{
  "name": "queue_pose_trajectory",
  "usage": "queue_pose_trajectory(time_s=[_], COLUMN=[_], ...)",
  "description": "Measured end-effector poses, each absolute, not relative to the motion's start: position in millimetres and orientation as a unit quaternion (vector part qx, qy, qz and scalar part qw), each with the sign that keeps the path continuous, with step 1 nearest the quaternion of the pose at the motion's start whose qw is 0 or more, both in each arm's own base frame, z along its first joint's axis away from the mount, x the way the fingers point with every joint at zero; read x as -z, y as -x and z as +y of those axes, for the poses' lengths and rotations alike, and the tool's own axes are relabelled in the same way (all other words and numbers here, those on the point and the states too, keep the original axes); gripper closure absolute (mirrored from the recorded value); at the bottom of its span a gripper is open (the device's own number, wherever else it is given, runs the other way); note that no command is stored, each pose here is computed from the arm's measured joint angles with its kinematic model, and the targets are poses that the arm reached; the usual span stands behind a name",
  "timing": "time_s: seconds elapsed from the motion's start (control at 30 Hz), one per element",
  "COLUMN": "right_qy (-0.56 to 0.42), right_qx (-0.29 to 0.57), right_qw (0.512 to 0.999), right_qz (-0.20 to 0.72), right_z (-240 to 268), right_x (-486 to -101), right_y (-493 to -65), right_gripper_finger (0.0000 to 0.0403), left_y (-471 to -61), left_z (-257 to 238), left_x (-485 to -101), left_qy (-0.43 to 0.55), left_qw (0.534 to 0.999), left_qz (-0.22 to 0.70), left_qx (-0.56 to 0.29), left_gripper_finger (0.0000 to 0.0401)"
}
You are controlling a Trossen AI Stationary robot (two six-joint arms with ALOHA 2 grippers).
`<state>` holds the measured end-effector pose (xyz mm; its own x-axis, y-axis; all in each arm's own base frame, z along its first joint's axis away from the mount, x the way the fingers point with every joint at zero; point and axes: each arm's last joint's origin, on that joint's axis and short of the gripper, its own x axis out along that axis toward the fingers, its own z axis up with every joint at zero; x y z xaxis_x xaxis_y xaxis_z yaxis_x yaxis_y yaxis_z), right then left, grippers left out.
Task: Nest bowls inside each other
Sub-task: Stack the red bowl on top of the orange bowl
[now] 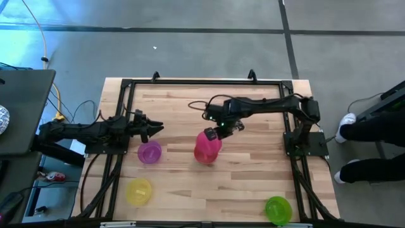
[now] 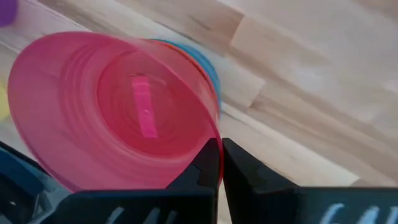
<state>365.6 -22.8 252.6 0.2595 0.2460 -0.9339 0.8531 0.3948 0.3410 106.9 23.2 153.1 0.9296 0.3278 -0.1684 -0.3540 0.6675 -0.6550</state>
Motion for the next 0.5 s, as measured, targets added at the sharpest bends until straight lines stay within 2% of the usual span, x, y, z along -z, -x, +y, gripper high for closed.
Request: queue_pose_trajectory(time_s=[0.5], right_qy=[-0.51], right_qx=[0.263], right_qw=[0.598], right_qz=[0.56], right_z=[3], right_x=[-228], right_y=[-382], right_gripper_finger=[0.0403], left_y=[-109], left_z=[24], left_x=[-148], left_qy=[0.361], left_qw=[0.91], left_qz=[0.043], left_qx=[-0.198], left_gripper_finger=[0.0217])
